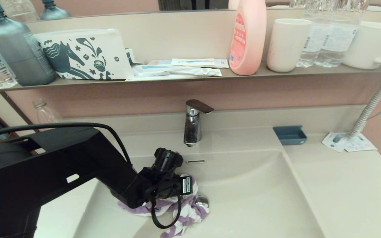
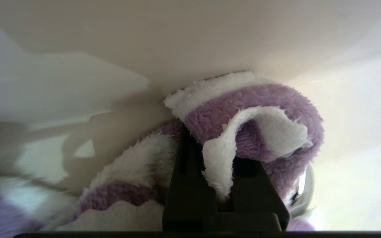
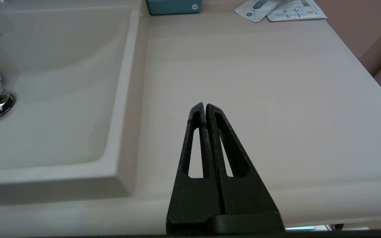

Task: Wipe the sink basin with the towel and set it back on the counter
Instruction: Wipe the sink

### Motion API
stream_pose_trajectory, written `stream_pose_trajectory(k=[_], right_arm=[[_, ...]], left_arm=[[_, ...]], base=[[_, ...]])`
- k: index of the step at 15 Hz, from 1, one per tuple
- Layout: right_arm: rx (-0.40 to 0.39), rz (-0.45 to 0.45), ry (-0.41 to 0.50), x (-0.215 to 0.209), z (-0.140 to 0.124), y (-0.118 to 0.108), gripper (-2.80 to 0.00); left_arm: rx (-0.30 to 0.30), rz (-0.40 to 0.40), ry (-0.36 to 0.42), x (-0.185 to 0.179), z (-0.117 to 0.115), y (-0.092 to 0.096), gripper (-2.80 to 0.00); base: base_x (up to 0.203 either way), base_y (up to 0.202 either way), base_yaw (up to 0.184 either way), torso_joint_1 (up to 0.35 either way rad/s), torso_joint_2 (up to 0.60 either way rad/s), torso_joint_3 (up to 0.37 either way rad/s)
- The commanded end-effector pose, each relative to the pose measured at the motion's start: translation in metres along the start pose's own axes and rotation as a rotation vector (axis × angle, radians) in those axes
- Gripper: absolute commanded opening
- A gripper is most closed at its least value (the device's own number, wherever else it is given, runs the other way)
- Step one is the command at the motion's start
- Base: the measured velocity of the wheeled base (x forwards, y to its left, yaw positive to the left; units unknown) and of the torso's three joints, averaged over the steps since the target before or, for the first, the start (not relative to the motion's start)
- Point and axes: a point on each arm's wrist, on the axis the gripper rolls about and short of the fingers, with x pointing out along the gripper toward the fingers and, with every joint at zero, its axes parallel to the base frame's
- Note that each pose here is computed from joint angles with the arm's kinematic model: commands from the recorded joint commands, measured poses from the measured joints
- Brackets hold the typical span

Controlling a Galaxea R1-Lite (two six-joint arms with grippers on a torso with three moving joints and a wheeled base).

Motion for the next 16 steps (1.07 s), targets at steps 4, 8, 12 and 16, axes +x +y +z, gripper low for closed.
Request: stream_pose_trajectory(k=[4,8,12,16], right_arm=[[0.001,0.000,0.001,0.000,0.000,0.000,-2.80],[0.000,0.000,0.001,0.000,0.000,0.000,-2.80],[0.001,0.000,0.001,0.000,0.000,0.000,-2.80],[0.000,0.000,0.000,0.000,0.000,0.000,-2.80]], left_arm=[[0.022,-0.039,-0.018,0.010,-0.003,-0.034,-2.80],[0.004,-0.048,-0.009,0.013,-0.001,-0.074,-2.80],[0.014,-0.030,0.012,0.027,-0.015,-0.097,-2.80],[0.023,-0.054,0.011,0.028,-0.011,-0.121,-2.80]], base=[[0.000,0.000,0.000,0.000,0.00,0.000],[0.000,0.000,0.000,0.000,0.00,0.000],[0.000,0.000,0.000,0.000,0.00,0.000],[0.000,0.000,0.000,0.000,0.00,0.000]])
